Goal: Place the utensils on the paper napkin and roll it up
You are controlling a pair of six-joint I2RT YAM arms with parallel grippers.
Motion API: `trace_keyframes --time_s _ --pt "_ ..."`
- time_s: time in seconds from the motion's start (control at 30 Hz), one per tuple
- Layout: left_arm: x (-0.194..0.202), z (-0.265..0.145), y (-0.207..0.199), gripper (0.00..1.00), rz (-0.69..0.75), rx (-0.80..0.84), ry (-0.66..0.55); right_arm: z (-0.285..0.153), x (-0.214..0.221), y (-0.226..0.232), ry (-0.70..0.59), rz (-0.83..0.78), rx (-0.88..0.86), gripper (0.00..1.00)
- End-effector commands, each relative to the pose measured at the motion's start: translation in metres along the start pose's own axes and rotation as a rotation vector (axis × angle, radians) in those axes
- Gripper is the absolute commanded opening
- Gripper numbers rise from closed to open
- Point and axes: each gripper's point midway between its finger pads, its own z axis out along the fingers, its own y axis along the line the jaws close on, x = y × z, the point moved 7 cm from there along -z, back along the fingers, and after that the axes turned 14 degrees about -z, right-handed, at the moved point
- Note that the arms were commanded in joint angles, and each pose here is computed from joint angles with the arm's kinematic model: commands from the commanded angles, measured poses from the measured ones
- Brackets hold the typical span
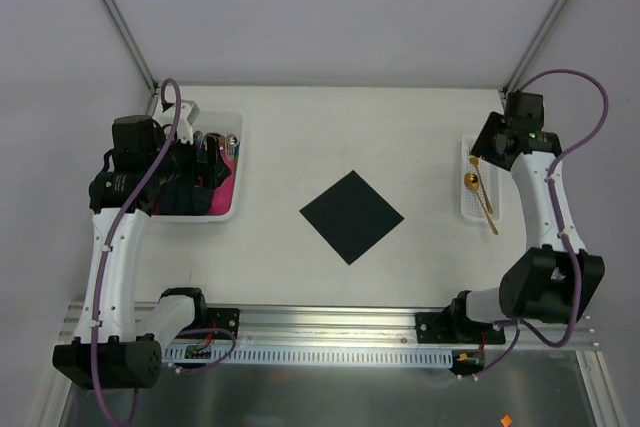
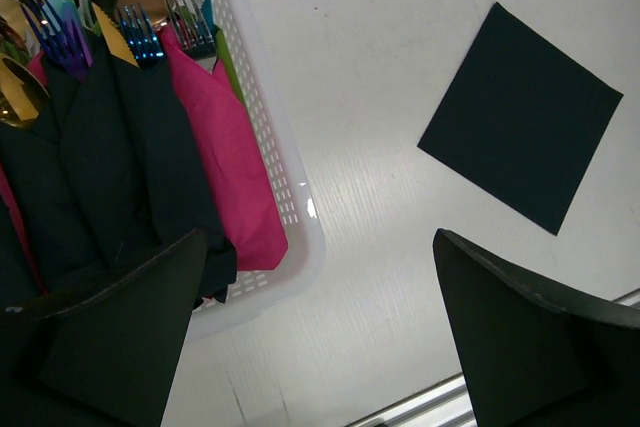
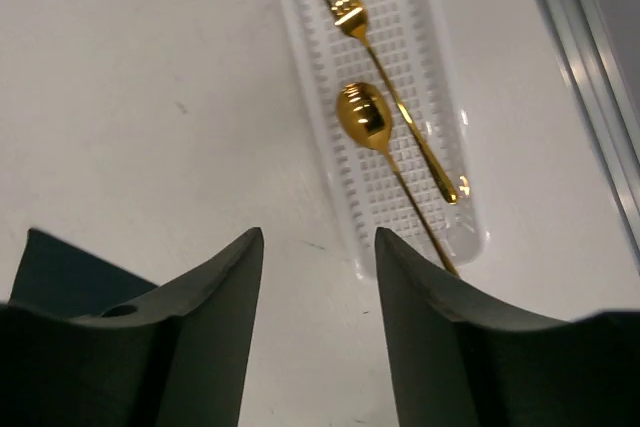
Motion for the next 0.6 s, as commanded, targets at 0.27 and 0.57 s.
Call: trace_keyframes --time_s 0.27,0.57 --pt "0.011 0.008 -0.002 0.99 -0.006 0.117 0.05 0.093 0.007 -0.047 0.321 -0.06 0.079 0.39" --pt "0.013 0.012 0.011 0.99 -0.044 0.139 0.056 0.12 0.02 -0.052 0.423 -0.124 0.104 0.29"
